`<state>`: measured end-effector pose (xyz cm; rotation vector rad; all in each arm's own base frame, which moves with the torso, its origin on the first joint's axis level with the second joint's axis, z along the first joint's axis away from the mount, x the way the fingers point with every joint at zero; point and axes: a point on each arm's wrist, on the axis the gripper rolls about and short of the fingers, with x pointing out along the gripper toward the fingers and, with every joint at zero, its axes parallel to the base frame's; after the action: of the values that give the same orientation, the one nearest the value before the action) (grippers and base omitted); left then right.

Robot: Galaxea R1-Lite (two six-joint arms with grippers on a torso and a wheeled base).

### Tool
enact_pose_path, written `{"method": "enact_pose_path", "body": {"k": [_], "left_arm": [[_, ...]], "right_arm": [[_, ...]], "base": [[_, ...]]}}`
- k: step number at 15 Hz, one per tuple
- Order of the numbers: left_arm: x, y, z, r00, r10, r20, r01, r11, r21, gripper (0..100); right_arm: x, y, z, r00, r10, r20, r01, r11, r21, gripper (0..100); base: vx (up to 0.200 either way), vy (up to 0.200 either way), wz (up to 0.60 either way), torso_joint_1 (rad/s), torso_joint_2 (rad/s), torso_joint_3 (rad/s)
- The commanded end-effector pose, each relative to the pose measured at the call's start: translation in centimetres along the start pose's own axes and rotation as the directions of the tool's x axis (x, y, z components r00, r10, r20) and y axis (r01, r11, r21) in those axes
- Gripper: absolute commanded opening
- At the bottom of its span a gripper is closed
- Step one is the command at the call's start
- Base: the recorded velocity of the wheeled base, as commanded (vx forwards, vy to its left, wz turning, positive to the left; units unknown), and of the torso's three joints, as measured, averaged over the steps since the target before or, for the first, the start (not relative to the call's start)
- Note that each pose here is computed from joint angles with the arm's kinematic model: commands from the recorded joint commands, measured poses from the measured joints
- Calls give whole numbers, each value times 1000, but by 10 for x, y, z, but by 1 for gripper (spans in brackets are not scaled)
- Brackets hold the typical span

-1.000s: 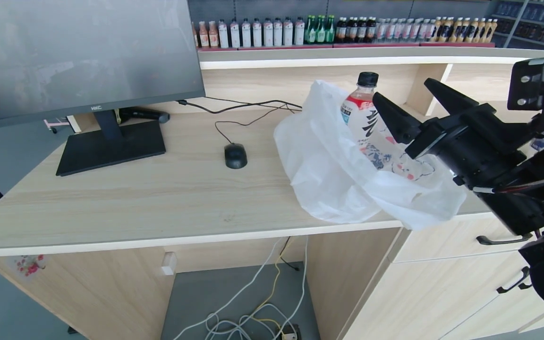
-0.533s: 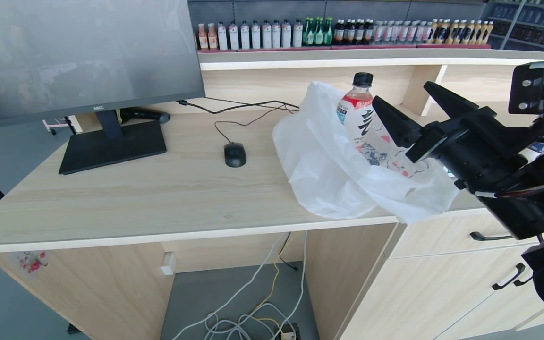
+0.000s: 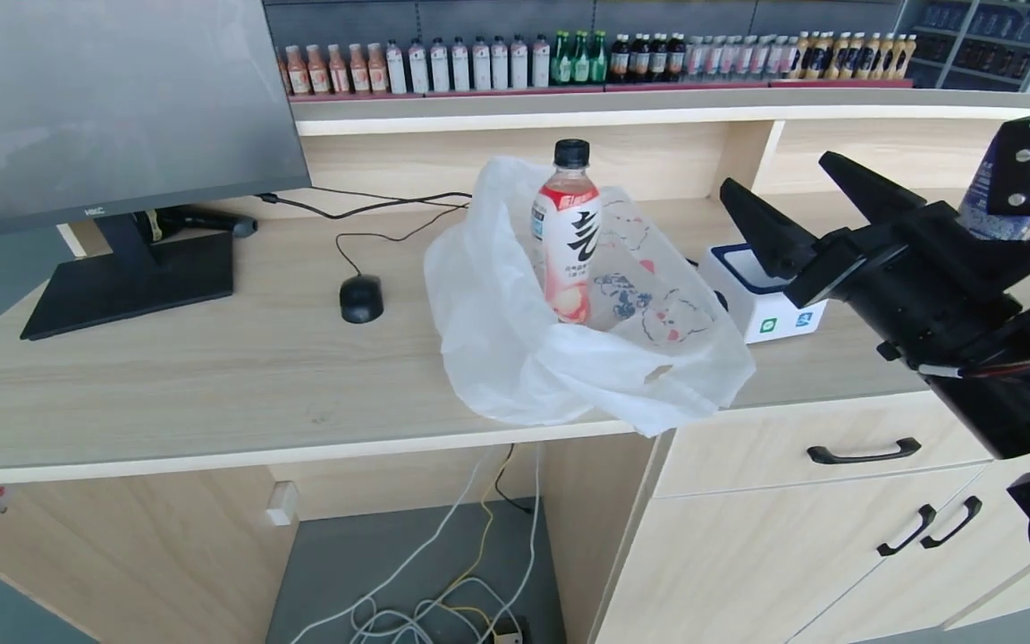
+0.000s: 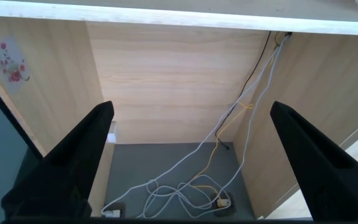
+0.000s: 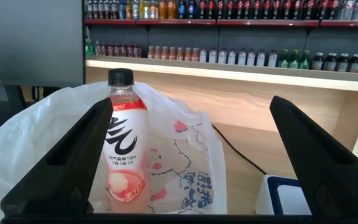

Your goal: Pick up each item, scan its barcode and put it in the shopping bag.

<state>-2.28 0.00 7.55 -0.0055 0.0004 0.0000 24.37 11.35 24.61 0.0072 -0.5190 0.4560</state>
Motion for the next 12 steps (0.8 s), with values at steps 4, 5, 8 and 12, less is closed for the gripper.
{"method": "enact_pose_path", "body": {"k": [4, 5, 8, 12], "left_arm": [[0, 0, 0, 1000, 0, 0, 0, 1000, -2, 100], [0, 0, 0, 1000, 0, 0, 0, 1000, -2, 100], [0, 0, 0, 1000, 0, 0, 0, 1000, -4, 100], [0, 0, 0, 1000, 0, -1, 0, 1000, -7, 100]], "right_arm": [[-3, 0, 2, 1000, 0, 0, 0, 1000, 0, 100], [-5, 0, 3, 1000, 0, 0, 0, 1000, 0, 100], [-11, 0, 7, 1000, 2, 2, -2, 1000, -1, 100], [-11, 0, 8, 1000, 2, 3, -2, 1000, -3, 100]], "base": [[0, -200, 0, 2, 4, 1], [0, -200, 0, 7, 7, 2], [0, -200, 0, 2, -2, 2], [0, -200, 0, -2, 2, 2]]}}
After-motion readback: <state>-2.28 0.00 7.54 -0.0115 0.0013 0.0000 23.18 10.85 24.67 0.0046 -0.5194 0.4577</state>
